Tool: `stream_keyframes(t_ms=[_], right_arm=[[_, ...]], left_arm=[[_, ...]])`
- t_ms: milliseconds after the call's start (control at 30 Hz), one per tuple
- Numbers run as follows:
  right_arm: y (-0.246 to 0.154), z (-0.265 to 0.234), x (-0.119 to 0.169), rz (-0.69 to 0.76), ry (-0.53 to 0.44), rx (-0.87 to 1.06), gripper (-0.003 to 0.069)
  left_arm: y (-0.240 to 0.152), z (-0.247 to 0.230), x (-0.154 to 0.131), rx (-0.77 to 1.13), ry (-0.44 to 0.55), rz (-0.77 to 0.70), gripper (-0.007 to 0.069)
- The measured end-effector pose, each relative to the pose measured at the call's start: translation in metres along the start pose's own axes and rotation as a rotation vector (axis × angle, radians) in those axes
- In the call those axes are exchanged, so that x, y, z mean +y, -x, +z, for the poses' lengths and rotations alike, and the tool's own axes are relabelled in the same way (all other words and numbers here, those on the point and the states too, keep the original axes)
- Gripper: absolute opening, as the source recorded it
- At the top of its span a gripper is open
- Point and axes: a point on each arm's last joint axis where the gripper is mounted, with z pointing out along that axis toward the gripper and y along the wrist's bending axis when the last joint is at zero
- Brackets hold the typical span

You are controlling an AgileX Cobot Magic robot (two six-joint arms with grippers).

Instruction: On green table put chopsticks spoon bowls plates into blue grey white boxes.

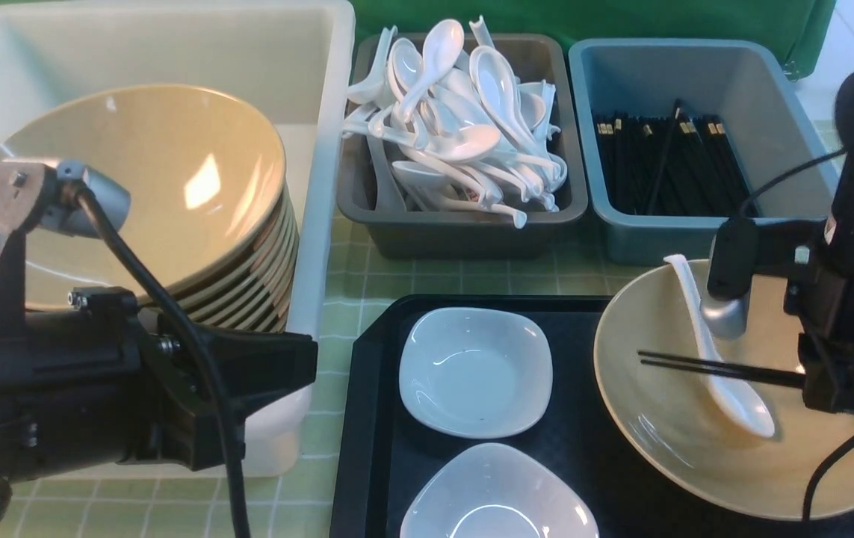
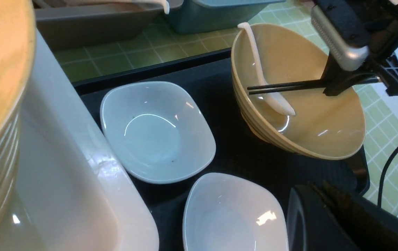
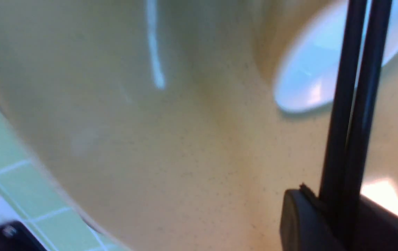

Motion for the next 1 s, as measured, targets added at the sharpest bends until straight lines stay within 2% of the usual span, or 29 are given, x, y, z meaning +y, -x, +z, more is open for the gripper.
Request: stream_keyframes(t_ms=[100, 267, 467, 500, 567, 700, 733, 867, 1000], right_arm=[[0.005, -0.018, 0.002, 0.039, -0.001, -0.096, 0.0123], [0.014, -0.050, -0.017, 0.184, 0.000, -0.301, 0.0123], [0.036, -0.084, -0.071, 0.488, -0.010, -0.667, 0.0123], [0.037, -0.084, -0.073, 0.496, -0.014, -0.672, 0.0123], [0.040, -0.086, -0.093, 0.614, -0.013, -0.758, 0.0123], [0.045, -0.071, -0.138, 0.809, 0.021, -0.891, 0.0123], [0.045, -0.070, -0.140, 0.831, 0.017, -0.899, 0.0123], [0.054, -0.027, -0.186, 1.014, 0.075, -0.999, 0.0123], [0.061, 0.016, -0.213, 1.159, 0.101, -1.050, 0.0123]], left_arm=[[0.001, 0.000, 0.000, -0.013, -0.002, -0.001, -0.0001], [0.005, 0.002, 0.001, -0.029, 0.002, 0.091, -0.0001], [0.044, 0.022, 0.003, 0.006, -0.032, 0.207, -0.0001], [0.044, 0.024, 0.004, 0.012, -0.032, 0.206, -0.0001], [0.061, 0.033, 0.004, 0.013, -0.055, 0.220, -0.0001], [0.090, 0.047, 0.003, -0.027, -0.111, 0.241, -0.0001], [0.092, 0.047, 0.003, -0.029, -0.113, 0.238, -0.0001], [0.103, 0.064, 0.006, -0.030, -0.165, 0.226, -0.0001], [0.102, 0.074, 0.010, -0.009, -0.173, 0.212, -0.0001]])
